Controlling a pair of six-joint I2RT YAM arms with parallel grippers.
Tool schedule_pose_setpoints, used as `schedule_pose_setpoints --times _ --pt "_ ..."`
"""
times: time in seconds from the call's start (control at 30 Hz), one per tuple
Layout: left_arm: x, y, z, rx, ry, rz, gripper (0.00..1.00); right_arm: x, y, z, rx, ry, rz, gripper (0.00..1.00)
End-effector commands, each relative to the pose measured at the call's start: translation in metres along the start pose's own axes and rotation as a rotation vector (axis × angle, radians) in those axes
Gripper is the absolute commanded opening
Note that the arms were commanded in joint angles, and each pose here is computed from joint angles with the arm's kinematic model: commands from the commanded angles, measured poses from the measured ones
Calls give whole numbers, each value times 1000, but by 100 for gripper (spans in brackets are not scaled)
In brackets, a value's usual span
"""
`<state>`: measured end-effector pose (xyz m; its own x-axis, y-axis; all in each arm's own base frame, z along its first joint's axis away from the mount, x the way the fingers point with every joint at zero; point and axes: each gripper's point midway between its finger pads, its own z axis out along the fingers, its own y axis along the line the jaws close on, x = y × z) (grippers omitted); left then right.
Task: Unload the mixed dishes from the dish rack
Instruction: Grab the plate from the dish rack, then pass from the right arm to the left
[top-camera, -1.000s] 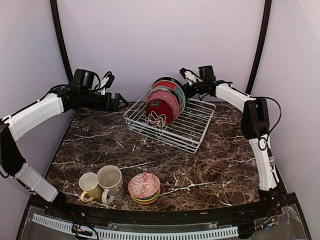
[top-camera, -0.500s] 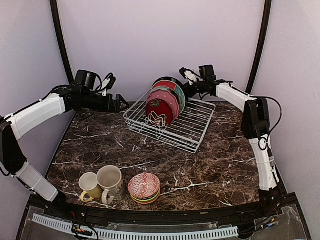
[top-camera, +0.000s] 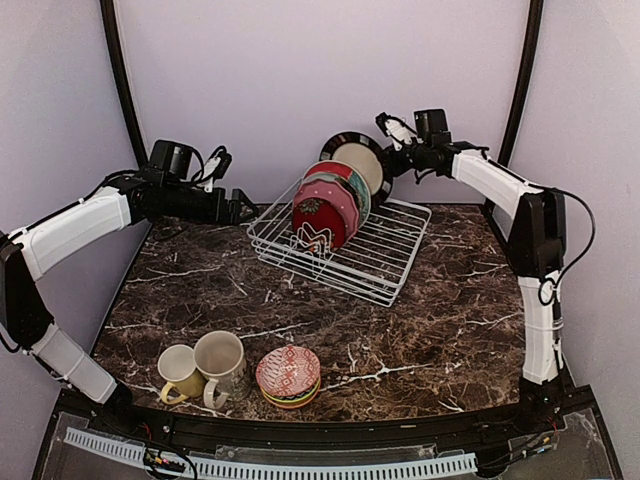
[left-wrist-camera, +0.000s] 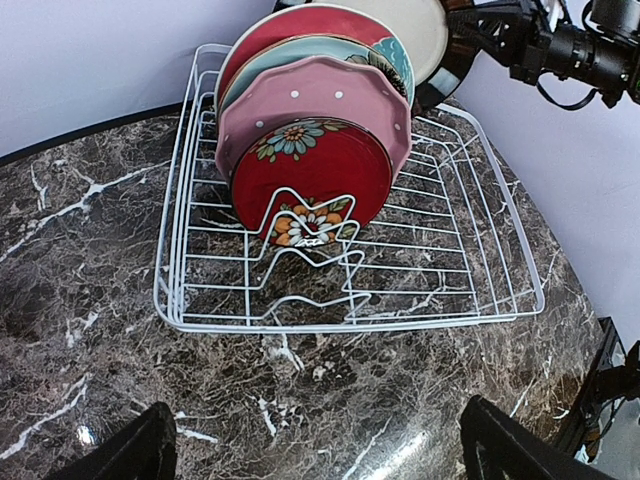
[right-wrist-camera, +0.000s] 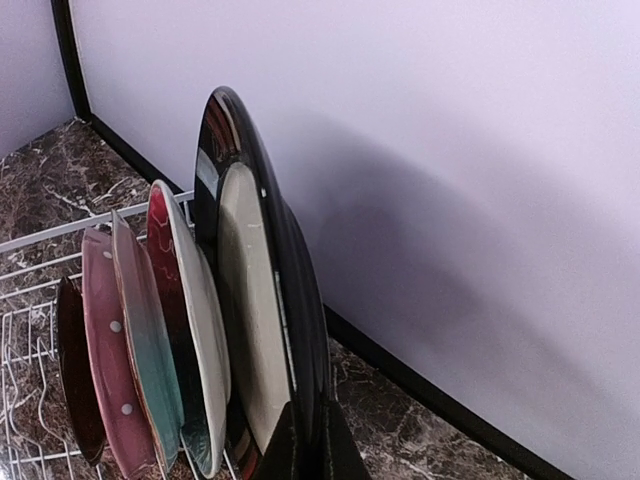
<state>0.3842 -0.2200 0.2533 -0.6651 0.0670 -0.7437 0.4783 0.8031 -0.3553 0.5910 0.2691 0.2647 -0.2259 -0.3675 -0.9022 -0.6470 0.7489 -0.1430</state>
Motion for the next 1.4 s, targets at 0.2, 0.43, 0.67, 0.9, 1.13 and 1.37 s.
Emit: schedule_pose_setpoints --times 0.2,0.43,0.67,0.9,1.13,1.37 --pt "0 -3 -5 14 0 -6 98 -131 -37 -120 272 -386 102 0" --pt "-1 -10 -6 55 -4 -17 98 -130 -36 -148 269 -443 285 0" --pt "-3 -11 -9 50 -10 -8 98 -130 -36 -182 273 -527 442 0" --pt "-6 -19 -12 92 -18 -13 98 -124 -30 -211 270 -565 511 0" --pt "-7 -37 -12 206 -18 -33 98 -119 -17 -232 218 -555 589 0" --pt "-7 -68 -10 501 4 -166 98 -107 36 -217 -105 -519 737 0"
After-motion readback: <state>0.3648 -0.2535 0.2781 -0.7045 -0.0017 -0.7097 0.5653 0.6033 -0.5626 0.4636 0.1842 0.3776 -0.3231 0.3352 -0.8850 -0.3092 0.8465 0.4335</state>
